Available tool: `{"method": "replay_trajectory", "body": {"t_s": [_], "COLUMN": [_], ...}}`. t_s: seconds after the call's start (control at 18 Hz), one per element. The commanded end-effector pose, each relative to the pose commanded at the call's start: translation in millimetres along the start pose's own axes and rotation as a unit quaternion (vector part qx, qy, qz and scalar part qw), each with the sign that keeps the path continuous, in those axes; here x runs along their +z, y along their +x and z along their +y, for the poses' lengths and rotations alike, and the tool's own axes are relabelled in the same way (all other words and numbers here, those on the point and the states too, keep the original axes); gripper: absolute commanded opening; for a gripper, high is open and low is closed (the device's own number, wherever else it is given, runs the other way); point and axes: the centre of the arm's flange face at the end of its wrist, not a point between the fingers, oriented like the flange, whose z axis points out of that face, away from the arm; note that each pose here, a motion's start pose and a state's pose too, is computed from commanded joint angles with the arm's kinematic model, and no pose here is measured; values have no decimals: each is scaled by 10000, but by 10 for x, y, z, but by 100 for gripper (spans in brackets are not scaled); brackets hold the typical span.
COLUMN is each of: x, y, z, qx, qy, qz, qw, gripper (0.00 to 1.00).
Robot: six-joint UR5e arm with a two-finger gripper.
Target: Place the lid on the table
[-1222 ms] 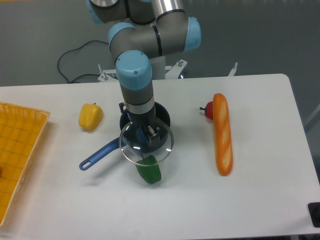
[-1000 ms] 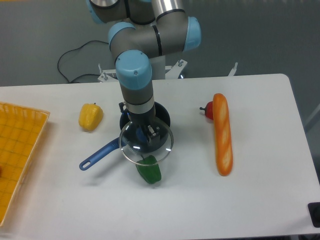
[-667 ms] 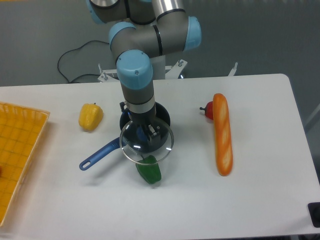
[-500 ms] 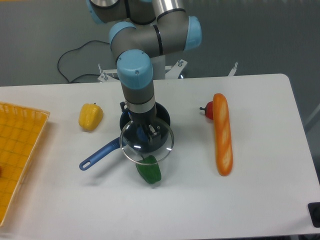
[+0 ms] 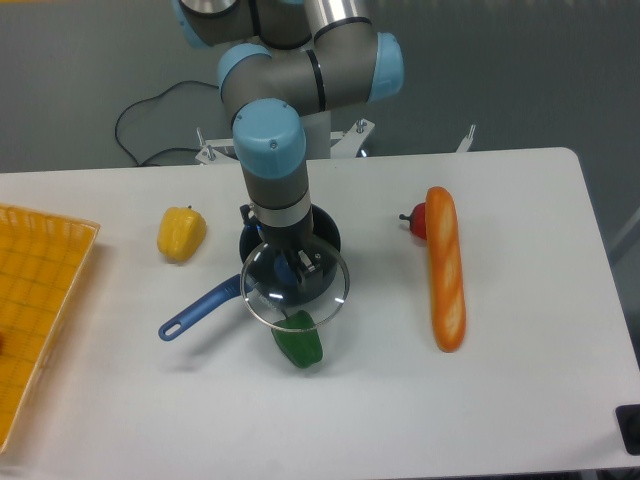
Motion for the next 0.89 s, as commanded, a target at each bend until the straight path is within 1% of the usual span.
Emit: {"method": "replay_trajectory", "body": {"t_s": [0.17, 0.61, 0.89], "x": [-11, 99, 60], "y": [-56, -144, -218], "z": [82, 84, 79], "qx": [-54, -83, -84], "qy": [5, -59, -67], "qz": [-20, 34, -24], "qw": [10000, 9999, 9999], "gripper": [63, 63, 63]}}
